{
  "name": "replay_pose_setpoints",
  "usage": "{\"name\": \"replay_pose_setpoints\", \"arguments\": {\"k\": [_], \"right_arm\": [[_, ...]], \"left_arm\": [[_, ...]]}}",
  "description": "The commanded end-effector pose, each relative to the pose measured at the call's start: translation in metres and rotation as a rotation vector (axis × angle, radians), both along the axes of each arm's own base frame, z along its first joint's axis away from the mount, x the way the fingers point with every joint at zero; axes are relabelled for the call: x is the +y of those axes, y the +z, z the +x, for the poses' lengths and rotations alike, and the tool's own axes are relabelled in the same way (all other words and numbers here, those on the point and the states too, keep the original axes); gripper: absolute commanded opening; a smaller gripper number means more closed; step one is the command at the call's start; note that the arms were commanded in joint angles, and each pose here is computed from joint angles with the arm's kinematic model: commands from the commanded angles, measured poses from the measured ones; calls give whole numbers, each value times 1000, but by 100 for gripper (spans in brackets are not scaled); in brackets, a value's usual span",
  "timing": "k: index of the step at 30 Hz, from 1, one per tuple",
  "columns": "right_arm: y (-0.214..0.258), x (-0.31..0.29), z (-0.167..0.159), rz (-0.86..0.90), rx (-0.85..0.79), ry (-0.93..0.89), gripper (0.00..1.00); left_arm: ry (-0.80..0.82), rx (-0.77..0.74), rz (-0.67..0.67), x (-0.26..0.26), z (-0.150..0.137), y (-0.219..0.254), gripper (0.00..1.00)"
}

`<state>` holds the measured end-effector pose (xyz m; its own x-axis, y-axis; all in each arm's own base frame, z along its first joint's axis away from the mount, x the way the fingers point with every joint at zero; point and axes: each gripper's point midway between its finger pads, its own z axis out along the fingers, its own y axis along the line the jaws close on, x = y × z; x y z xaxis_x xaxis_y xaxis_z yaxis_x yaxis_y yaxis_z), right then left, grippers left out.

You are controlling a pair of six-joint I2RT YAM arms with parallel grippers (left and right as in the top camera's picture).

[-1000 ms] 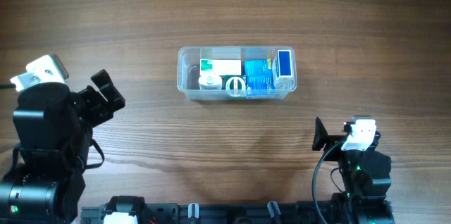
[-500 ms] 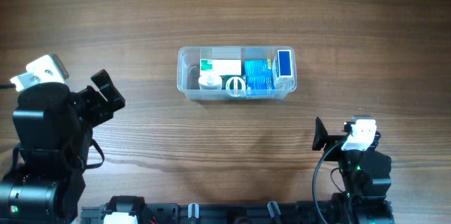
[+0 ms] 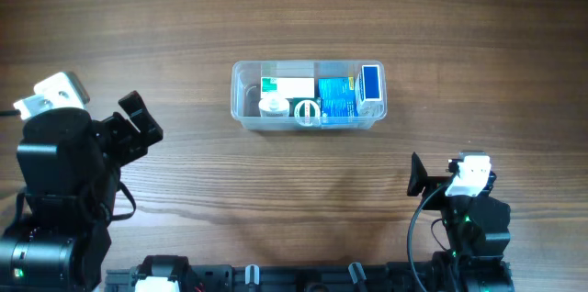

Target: Pack container

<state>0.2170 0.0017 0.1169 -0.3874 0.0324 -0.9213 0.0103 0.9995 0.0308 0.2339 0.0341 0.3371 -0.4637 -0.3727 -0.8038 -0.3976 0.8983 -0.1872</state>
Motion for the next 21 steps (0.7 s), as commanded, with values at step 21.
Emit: {"name": "replay_pose_setpoints", "arguments": {"k": [21], "right_arm": [[2, 2, 0, 21, -16, 8, 100]], "left_arm": [[151, -168, 6, 31, -30, 17, 100]]}}
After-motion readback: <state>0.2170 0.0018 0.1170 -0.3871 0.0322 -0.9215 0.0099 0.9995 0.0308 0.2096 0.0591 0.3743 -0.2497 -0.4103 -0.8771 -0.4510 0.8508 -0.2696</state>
